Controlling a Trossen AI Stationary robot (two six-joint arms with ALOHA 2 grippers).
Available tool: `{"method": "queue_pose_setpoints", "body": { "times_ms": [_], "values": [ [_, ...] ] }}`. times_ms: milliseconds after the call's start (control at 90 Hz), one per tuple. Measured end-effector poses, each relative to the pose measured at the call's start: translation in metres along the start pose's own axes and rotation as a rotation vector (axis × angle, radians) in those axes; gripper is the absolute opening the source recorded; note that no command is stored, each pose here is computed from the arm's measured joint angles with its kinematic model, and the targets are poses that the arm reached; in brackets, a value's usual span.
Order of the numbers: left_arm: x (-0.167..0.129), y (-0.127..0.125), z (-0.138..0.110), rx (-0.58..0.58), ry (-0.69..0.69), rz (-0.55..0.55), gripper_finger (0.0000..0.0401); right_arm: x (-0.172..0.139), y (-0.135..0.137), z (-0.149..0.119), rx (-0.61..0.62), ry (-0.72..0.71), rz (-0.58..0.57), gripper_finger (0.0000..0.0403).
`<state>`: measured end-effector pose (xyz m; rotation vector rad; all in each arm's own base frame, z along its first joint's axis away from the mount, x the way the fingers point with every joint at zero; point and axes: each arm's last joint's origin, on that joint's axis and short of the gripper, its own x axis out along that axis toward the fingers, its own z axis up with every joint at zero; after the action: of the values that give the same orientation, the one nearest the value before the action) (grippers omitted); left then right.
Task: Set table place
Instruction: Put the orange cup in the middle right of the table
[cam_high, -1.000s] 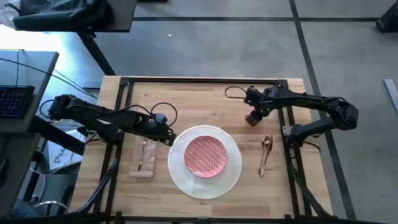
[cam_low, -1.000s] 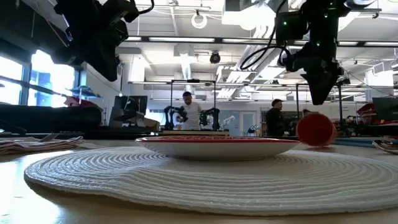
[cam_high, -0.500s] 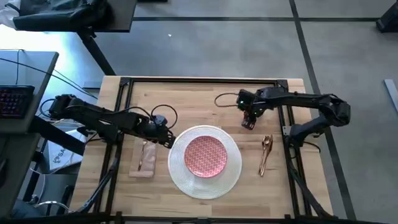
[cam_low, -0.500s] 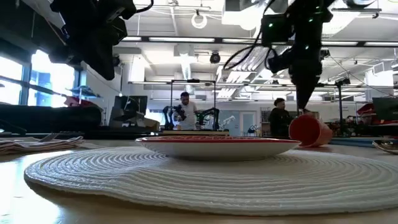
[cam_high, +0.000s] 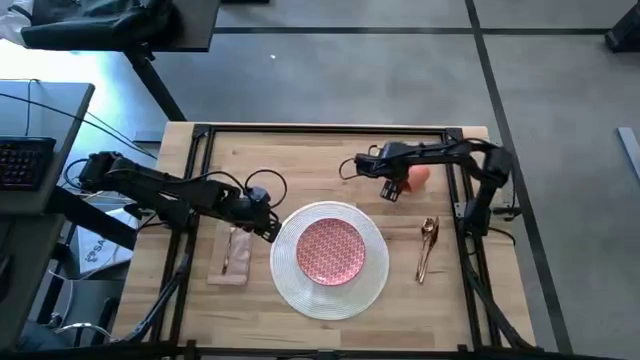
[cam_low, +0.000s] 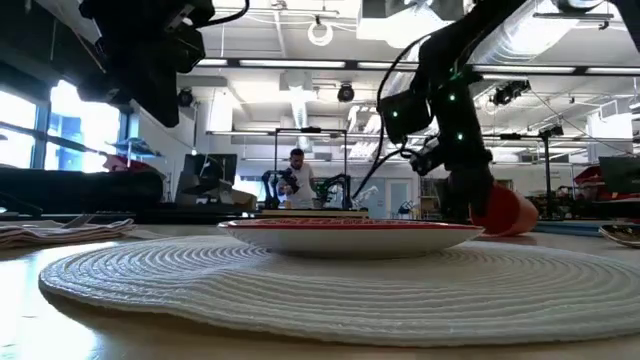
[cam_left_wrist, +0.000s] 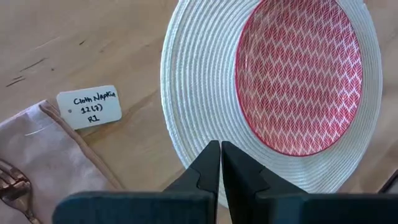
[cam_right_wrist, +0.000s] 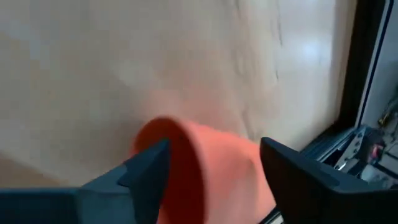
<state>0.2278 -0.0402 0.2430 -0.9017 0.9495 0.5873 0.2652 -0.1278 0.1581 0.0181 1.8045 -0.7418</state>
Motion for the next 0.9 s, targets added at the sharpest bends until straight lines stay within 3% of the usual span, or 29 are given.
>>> {"method": "queue_pose_setpoints", "body": {
  "times_ms": [389, 556, 644, 767, 900],
  "values": [
    [0.0, -0.001, 0.001, -0.002, -0.012, -0.012, 0.0, 0.011, -0.025, -0.009, -0.065, 0.12, 0.046, 0.0024],
    [0.0, -0.001, 0.001, -0.002, -0.011, -0.012, 0.0, 0.005, -0.027, -0.014, -0.098, 0.138, 0.129, 0.0007],
    [0.0, -0.001, 0.001, -0.002, -0.011, -0.012, 0.0, -0.012, -0.032, -0.018, -0.071, 0.035, 0.262, 0.0003],
    [0.0, -0.002, 0.0, 0.0, -0.009, -0.014, 0.0, -0.038, -0.039, -0.031, -0.017, -0.242, 0.489, 0.0],
    [0.0, -0.002, 0.0, 0.002, -0.011, -0.014, 0.0, -0.051, -0.046, -0.06, 0.072, -0.44, 0.527, 0.0001]
  ]
}}
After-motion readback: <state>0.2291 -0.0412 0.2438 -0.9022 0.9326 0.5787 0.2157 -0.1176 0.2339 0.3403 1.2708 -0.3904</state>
